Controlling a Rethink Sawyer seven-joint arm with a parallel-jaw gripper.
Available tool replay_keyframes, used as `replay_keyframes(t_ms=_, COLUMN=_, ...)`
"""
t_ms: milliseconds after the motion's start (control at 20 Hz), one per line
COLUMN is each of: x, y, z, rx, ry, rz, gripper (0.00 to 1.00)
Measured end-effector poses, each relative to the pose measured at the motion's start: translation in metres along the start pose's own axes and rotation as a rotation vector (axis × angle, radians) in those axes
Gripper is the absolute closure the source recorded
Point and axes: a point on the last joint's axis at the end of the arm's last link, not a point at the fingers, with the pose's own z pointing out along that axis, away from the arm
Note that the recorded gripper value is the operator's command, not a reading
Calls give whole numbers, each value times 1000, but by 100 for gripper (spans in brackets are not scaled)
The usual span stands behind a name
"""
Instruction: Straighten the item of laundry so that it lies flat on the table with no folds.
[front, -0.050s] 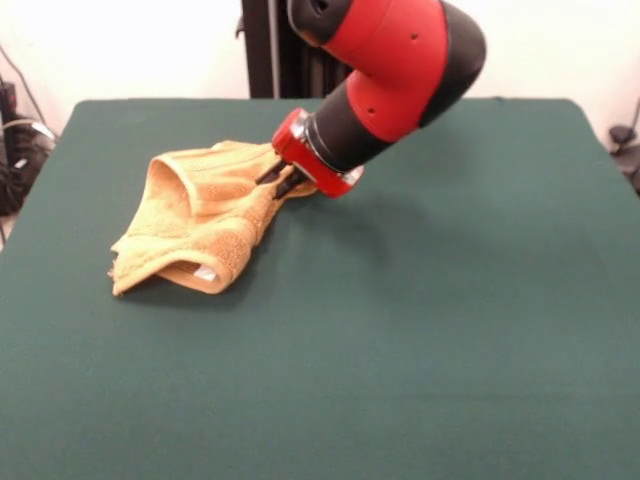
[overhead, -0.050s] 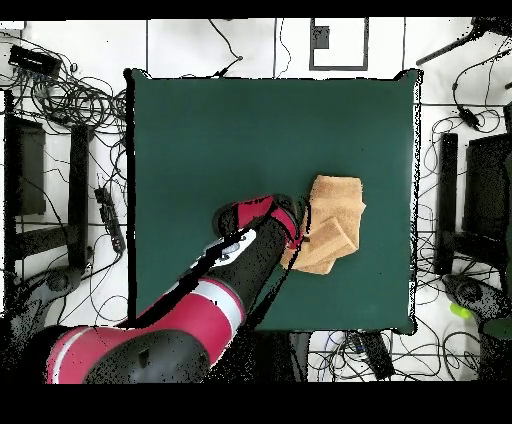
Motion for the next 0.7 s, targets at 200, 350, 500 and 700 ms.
replay_keyframes(t_ms=200, x=1, y=1, z=0, rx=8, ry=-4, rz=-3, gripper=100)
replay_keyframes(t_ms=350, x=0, y=1, z=0, rx=8, ry=-3, rz=-1, gripper=100)
replay_keyframes(t_ms=500, x=0, y=1, z=0, rx=7, ry=-2, rz=3, gripper=100)
replay_keyframes(t_ms=700, x=0, y=1, z=0, rx=7, ry=-1, rz=6, gripper=0)
